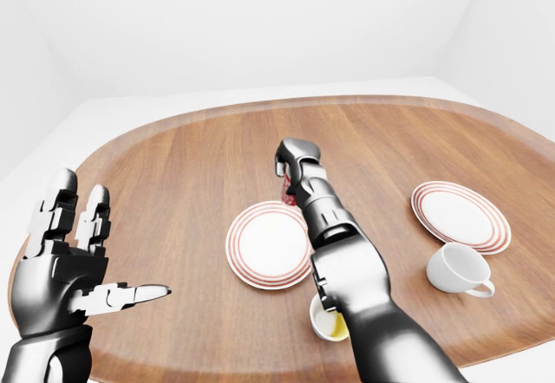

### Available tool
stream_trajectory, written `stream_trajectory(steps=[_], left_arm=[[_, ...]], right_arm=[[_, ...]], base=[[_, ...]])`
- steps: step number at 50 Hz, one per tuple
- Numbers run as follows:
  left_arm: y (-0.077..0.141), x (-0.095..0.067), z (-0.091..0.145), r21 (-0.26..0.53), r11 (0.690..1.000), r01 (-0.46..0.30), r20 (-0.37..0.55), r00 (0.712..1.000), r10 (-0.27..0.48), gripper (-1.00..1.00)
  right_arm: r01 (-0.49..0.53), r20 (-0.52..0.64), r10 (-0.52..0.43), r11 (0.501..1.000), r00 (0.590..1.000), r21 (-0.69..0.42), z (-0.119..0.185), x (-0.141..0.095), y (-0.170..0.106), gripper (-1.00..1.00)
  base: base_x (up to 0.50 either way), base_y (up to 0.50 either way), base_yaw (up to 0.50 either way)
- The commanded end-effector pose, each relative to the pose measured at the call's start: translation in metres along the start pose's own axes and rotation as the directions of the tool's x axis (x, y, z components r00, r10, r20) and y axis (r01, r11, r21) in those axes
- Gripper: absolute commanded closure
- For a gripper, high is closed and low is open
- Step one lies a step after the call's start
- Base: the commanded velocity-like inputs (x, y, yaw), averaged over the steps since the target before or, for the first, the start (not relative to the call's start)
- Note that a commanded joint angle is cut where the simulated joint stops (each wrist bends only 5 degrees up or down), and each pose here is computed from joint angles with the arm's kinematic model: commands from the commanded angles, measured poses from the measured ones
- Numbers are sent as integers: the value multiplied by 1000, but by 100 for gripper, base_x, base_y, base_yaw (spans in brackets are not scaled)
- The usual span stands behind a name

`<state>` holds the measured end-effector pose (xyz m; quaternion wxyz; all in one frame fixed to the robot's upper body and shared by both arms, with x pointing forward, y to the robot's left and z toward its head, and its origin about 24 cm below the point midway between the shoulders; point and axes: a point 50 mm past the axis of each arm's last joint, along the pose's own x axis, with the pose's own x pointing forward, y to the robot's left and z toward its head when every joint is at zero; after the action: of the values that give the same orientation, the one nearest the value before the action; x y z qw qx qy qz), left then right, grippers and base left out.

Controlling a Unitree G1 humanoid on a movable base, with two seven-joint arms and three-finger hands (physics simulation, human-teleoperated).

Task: Put the red mug on the left plate.

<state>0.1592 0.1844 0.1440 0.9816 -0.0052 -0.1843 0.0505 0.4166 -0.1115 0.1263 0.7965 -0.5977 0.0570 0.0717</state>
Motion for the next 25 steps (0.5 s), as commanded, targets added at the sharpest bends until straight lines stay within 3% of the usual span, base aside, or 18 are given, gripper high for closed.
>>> stream_trajectory(steps=[1, 5, 11, 25], left_arm=[[1, -1, -1, -2, 1000, -3, -7, 1000, 3, -100], [2, -1, -3, -3, 1000, -5, -11, 1000, 5, -100], [2, -1, -3, -5, 1000, -6, -15, 1000, 6, -100], [2, 0, -5, -5, 1000, -8, -20, 1000, 8, -100]], right_arm=[[-49, 76, 63, 983, 995, -177, 35, -5, 33, 100], [-17, 97, 43, 966, 994, -259, 38, -7, 41, 100], [112, 140, -78, 962, 987, -250, 42, -11, 45, 100], [115, 129, -94, 978, 987, -172, 40, -18, 70, 100]], base=[[0, 0, 0], [0, 0, 0], [0, 0, 0], [0, 0, 0]])
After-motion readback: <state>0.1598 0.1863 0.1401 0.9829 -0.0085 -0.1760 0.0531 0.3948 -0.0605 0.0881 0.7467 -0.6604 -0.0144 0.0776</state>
